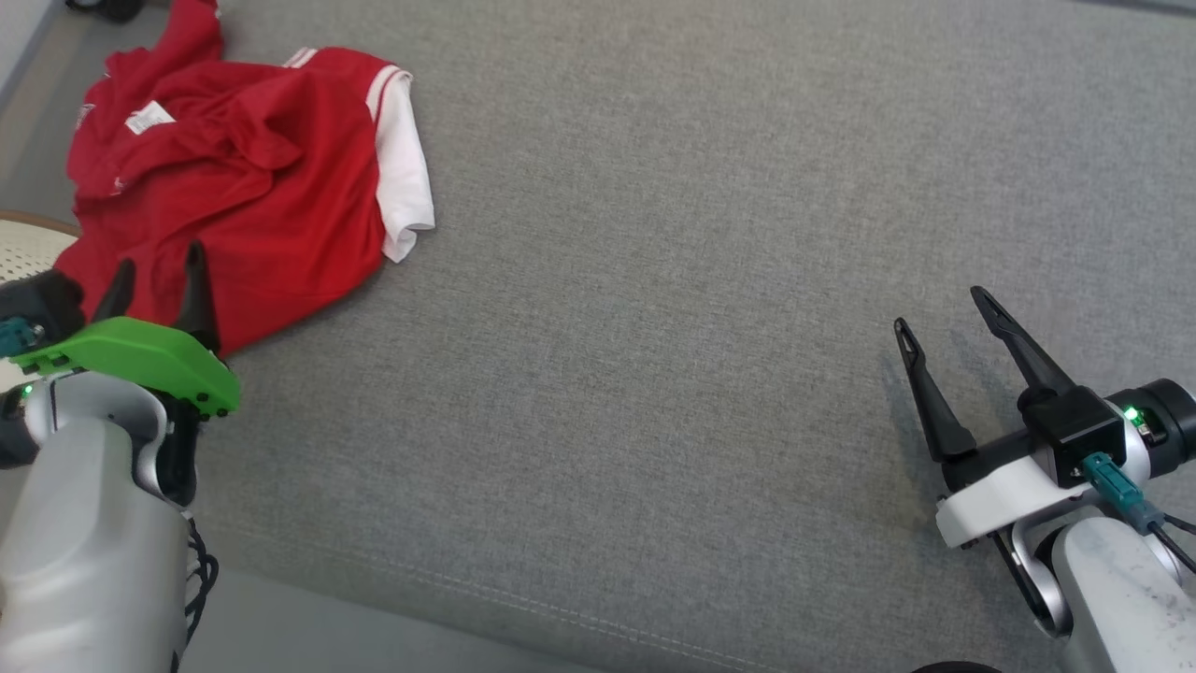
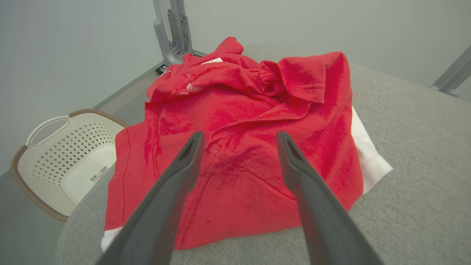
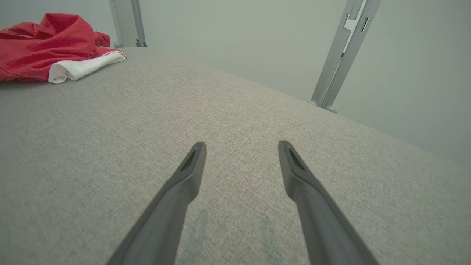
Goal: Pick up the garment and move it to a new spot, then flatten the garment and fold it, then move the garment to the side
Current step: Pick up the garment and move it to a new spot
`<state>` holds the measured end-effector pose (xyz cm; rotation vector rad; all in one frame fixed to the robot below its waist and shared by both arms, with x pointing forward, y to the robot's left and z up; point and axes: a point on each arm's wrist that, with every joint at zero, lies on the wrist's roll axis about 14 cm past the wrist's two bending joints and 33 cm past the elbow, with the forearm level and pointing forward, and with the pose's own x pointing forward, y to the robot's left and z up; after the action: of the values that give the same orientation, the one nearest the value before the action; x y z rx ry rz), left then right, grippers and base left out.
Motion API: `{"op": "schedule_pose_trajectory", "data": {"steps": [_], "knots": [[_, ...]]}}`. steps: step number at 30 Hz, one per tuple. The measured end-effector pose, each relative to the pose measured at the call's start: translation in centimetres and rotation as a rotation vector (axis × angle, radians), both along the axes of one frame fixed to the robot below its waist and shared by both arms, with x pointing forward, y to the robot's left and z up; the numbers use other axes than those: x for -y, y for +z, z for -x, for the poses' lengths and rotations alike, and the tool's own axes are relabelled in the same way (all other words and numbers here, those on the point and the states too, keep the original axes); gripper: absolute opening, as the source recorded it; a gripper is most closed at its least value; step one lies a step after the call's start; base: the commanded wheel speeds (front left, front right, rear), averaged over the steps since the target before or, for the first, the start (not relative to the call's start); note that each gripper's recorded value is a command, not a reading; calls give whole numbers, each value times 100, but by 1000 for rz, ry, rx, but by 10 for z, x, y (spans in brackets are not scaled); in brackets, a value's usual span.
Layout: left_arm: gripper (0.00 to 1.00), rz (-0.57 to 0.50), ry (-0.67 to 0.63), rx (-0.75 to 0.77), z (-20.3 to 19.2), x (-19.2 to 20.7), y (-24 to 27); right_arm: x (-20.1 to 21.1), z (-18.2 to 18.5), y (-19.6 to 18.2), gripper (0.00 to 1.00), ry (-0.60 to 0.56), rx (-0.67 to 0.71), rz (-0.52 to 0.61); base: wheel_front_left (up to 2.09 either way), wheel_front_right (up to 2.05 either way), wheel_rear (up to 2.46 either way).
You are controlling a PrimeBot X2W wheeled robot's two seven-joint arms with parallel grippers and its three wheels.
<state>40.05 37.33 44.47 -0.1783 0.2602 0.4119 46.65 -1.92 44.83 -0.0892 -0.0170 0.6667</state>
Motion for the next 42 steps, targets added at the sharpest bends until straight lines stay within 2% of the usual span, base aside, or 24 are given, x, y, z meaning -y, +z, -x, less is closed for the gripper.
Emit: {"op": "schedule_pose_trajectory", "data": {"steps": [4,7,9,10,11,14,17,25,32,36,42], "knots": [[100,25,35,-96,-14,-14,-26,7,-7,-25,100,-10,-46,8,0,0,0],[100,74,42,-156,-23,-9,-51,14,-9,-44,100,-26,-86,17,0,0,0],[28,101,34,-195,-28,-2,-65,21,-10,-54,100,-43,-107,22,0,0,0],[5,111,21,-212,-30,3,-72,24,-10,-57,100,-51,-114,23,0,0,0],[0,126,8,-225,-32,9,-77,26,-10,-59,100,-60,-120,22,0,0,0],[0,157,-53,-235,-42,26,-78,32,-8,-57,100,-80,-123,22,0,0,0],[0,133,-73,-187,-47,21,-59,28,-5,-48,100,-80,-114,8,0,0,0],[0,-12,-185,-4,-66,8,36,17,7,-16,100,-92,-83,-52,0,0,0],[0,-79,-286,145,-76,12,126,14,21,5,100,-121,-67,-103,0,0,0],[0,-112,-404,228,-86,43,180,25,26,15,100,-171,-61,-128,0,0,0],[0,-70,-680,334,-89,142,236,51,35,23,100,-263,-53,-147,0,0,0]]}}
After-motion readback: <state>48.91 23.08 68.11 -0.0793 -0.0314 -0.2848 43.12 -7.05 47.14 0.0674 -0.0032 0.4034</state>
